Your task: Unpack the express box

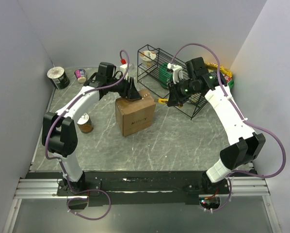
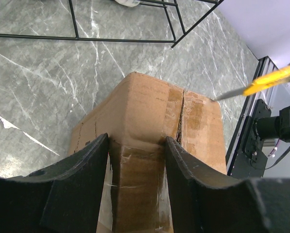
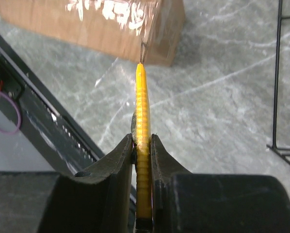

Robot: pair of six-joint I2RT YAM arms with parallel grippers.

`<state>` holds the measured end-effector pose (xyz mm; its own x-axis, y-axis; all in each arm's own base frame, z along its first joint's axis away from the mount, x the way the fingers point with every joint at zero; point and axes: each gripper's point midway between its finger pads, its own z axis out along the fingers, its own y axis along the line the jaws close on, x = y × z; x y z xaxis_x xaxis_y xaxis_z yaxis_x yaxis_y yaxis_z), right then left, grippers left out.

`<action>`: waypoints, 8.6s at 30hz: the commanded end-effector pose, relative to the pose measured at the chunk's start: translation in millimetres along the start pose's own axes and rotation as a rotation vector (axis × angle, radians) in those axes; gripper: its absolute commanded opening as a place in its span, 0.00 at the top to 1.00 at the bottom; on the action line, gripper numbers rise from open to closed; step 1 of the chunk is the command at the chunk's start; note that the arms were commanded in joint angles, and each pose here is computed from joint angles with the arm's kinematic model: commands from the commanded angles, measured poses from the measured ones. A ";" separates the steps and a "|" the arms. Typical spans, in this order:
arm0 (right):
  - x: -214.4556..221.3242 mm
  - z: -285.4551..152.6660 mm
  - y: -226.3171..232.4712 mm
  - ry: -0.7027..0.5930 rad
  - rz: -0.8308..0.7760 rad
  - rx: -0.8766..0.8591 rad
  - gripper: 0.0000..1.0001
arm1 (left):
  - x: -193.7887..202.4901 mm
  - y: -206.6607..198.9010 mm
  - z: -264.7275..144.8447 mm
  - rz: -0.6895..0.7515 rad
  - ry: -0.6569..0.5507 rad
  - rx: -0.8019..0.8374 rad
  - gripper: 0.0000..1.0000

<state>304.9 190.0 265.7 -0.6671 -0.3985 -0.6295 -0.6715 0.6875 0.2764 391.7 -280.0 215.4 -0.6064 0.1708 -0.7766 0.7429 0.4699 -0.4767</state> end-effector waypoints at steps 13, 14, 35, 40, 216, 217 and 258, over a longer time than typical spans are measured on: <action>-89.9 -33.7 -24.8 -0.275 -0.075 0.114 1.00 | 75.7 23.3 5.7 -0.072 0.214 -0.144 0.50; -96.5 -29.3 -28.4 -0.275 -0.068 0.113 1.00 | 75.3 22.3 4.7 -0.071 0.213 -0.144 0.50; -68.7 13.8 -6.3 -0.114 -0.078 0.116 1.00 | 78.3 19.4 2.4 -0.067 0.212 -0.146 0.50; -67.7 8.7 -8.0 -0.113 -0.059 0.133 1.00 | 77.7 18.9 2.3 -0.065 0.212 -0.148 0.50; 83.9 176.2 7.8 0.301 0.100 -0.145 0.23 | 107.0 39.6 -127.4 0.520 0.543 -0.430 0.23; 83.9 176.2 7.2 0.302 0.102 -0.144 0.23 | 110.7 38.7 -126.2 0.535 0.560 -0.424 0.22; 93.1 171.4 9.5 0.334 0.094 -0.157 0.27 | -0.8 7.3 -103.1 0.652 0.125 -0.436 0.54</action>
<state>340.9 321.2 201.6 -0.6083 -0.3364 -0.7189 -0.7746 0.4491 0.4453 361.5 -199.0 210.0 -0.2162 0.6328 -0.7435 0.8453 0.5024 0.1818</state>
